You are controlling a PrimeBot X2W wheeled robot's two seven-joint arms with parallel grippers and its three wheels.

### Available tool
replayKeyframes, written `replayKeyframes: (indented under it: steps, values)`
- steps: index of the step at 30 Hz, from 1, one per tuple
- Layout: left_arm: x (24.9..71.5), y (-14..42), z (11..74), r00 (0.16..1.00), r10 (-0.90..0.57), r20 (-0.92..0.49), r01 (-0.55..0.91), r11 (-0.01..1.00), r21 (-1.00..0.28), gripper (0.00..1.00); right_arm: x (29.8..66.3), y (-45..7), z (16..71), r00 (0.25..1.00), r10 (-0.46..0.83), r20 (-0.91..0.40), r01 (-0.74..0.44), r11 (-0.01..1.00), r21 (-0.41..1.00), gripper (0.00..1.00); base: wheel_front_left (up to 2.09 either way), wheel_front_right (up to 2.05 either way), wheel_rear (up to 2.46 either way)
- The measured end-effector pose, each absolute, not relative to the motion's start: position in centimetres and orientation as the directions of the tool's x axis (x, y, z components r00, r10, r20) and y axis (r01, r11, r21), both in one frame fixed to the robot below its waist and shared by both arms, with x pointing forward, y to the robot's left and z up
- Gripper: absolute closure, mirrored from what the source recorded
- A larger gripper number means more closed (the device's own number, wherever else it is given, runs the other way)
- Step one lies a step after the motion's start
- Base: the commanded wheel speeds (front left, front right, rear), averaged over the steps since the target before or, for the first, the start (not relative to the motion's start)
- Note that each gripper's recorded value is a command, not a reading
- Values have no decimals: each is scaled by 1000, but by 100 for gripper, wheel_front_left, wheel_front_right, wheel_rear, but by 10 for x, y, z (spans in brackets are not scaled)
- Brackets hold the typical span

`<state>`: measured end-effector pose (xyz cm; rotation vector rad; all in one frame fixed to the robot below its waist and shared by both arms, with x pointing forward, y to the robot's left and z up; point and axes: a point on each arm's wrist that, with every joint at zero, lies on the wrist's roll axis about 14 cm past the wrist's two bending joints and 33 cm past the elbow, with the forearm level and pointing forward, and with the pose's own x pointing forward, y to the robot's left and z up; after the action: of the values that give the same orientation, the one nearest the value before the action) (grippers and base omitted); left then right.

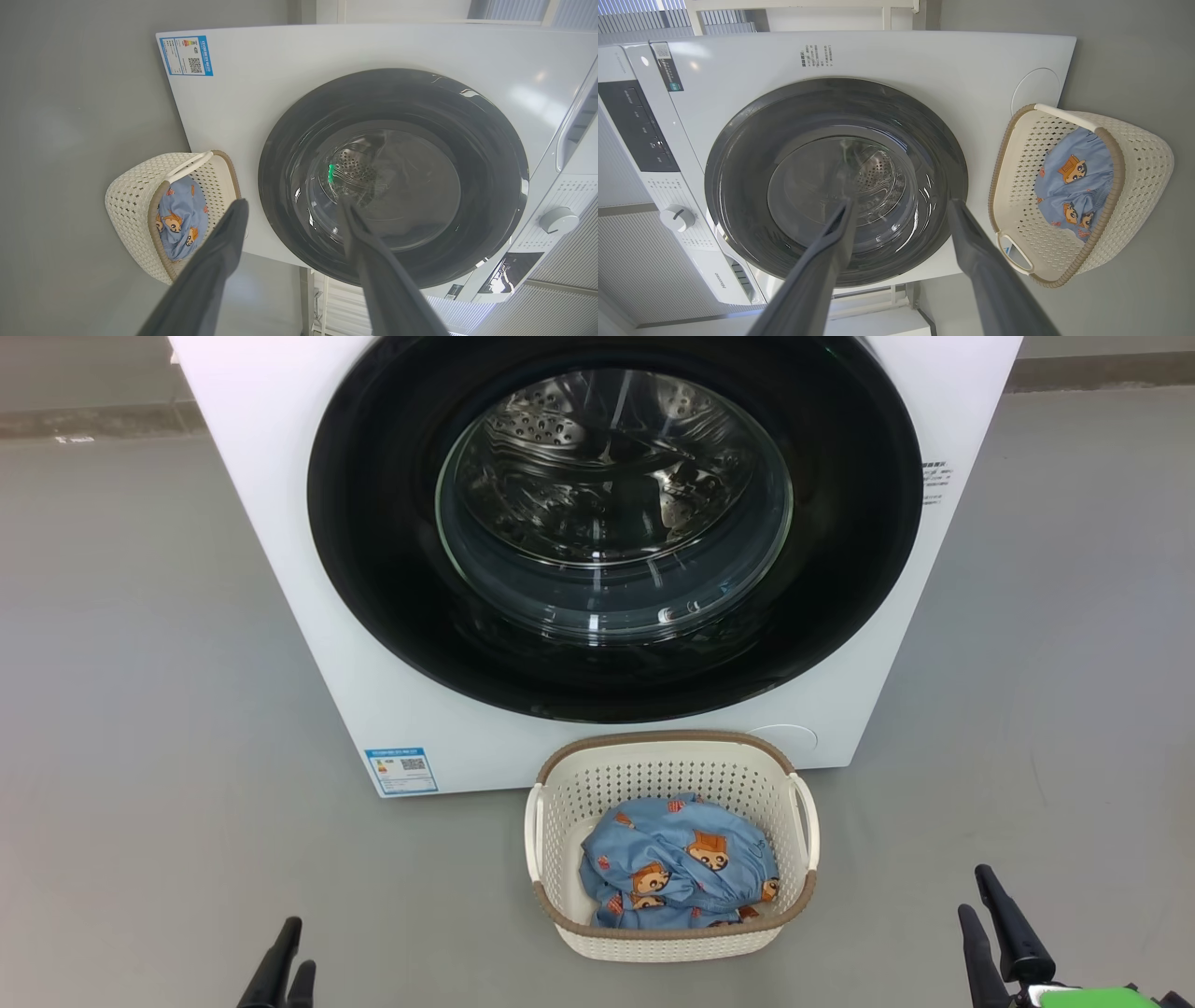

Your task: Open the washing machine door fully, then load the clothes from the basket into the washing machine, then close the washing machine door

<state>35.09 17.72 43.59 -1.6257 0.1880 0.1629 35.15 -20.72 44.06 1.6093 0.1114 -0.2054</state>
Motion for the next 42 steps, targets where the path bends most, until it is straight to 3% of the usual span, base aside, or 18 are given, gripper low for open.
replayKeyframes:
  steps: [18,42]
  values:
    - [355,179,449,984,7,-181,-181,-5,-984,0,358,-205,458,987,-67,-147,148,7,989,0,0,0,0]
    - [358,181,468,993,30,-118,-121,247,-961,0,366,-203,493,997,-63,-35,55,339,939,0,0,0,0]
